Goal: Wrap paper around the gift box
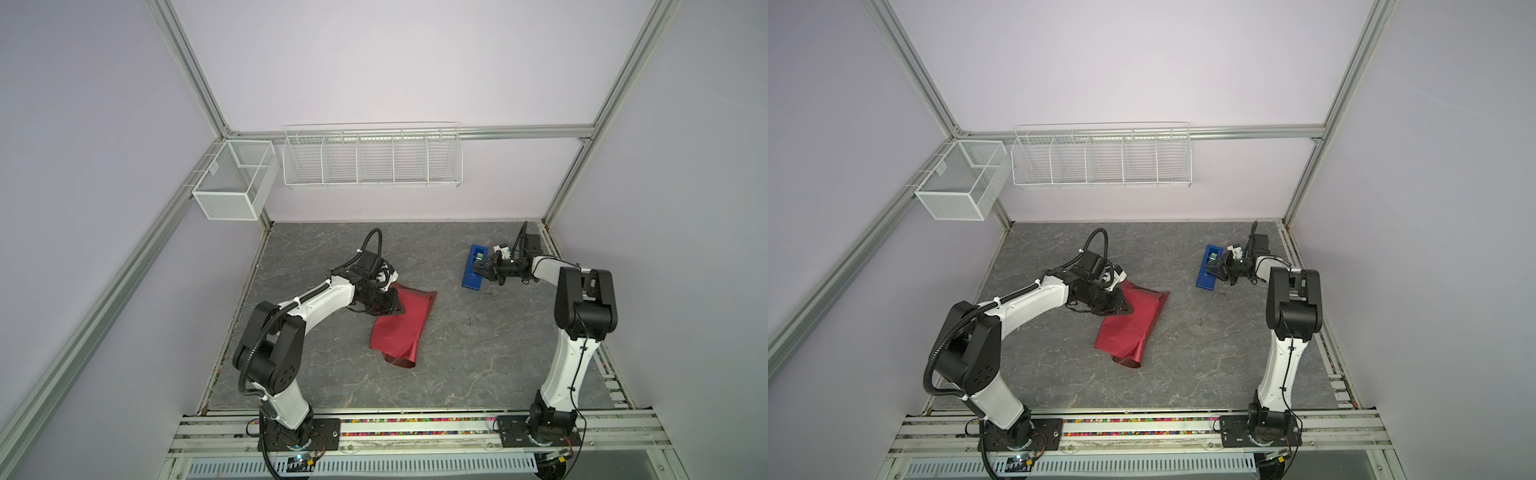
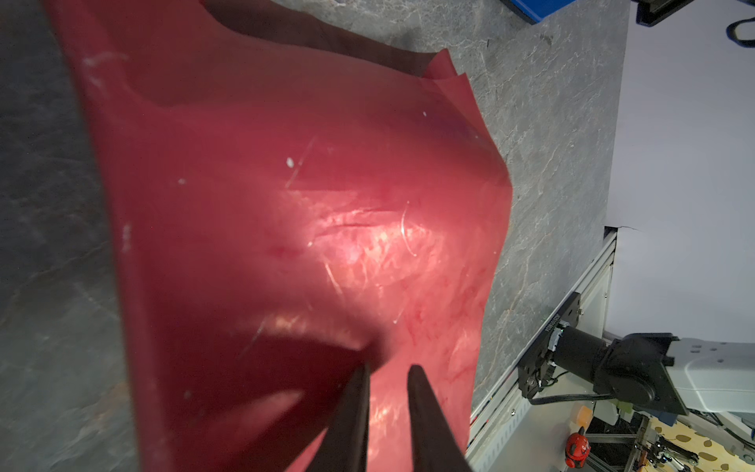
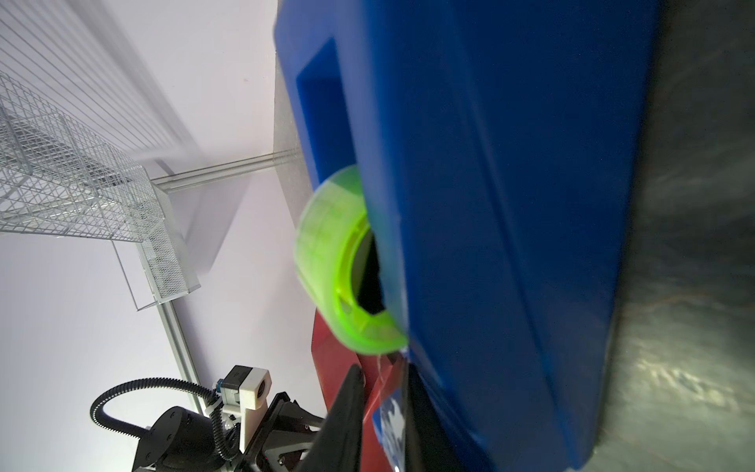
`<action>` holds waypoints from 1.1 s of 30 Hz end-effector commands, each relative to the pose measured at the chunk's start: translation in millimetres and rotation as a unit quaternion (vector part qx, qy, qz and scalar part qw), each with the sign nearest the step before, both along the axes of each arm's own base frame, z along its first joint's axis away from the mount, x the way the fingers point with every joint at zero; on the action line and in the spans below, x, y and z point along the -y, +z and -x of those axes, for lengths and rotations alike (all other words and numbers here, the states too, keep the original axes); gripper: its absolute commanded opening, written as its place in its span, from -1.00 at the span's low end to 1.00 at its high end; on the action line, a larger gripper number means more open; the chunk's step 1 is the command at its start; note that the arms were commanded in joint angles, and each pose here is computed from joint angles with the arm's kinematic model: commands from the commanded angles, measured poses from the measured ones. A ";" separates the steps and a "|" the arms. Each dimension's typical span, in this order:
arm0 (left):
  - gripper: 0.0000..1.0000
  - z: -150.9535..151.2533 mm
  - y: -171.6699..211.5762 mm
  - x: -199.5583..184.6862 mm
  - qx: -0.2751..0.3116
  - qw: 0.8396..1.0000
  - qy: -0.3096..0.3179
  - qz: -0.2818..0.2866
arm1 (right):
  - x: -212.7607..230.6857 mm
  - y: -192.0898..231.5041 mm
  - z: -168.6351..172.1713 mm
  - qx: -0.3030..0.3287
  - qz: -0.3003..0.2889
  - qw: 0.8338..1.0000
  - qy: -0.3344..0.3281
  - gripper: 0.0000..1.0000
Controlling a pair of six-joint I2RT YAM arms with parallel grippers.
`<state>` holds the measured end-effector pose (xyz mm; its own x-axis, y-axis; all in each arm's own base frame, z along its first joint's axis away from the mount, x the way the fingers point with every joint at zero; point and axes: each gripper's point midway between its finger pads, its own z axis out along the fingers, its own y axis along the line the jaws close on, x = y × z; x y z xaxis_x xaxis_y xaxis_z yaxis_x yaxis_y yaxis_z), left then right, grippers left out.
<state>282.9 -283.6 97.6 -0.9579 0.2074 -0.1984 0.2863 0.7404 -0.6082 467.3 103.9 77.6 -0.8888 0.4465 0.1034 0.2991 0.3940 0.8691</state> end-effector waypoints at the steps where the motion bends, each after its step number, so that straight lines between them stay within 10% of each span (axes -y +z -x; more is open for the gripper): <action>1: -0.60 25.6 -48.5 -25.4 -0.066 0.994 0.010 -0.081 | 3.2 3.7 6.6 -0.011 0.006 1.000 -0.010 -0.61; 33: -0.64 29.9 -51.1 -32.0 -0.067 0.993 0.011 -0.095 | -36.8 30.6 94.0 -0.013 0.038 0.998 0.040 -0.87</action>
<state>282.1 -281.9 96.3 -0.9586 0.2064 -0.1963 0.2840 0.7461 -0.6022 390.1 133.1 117.2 -0.9075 0.4142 0.0695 0.2772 0.4664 0.8400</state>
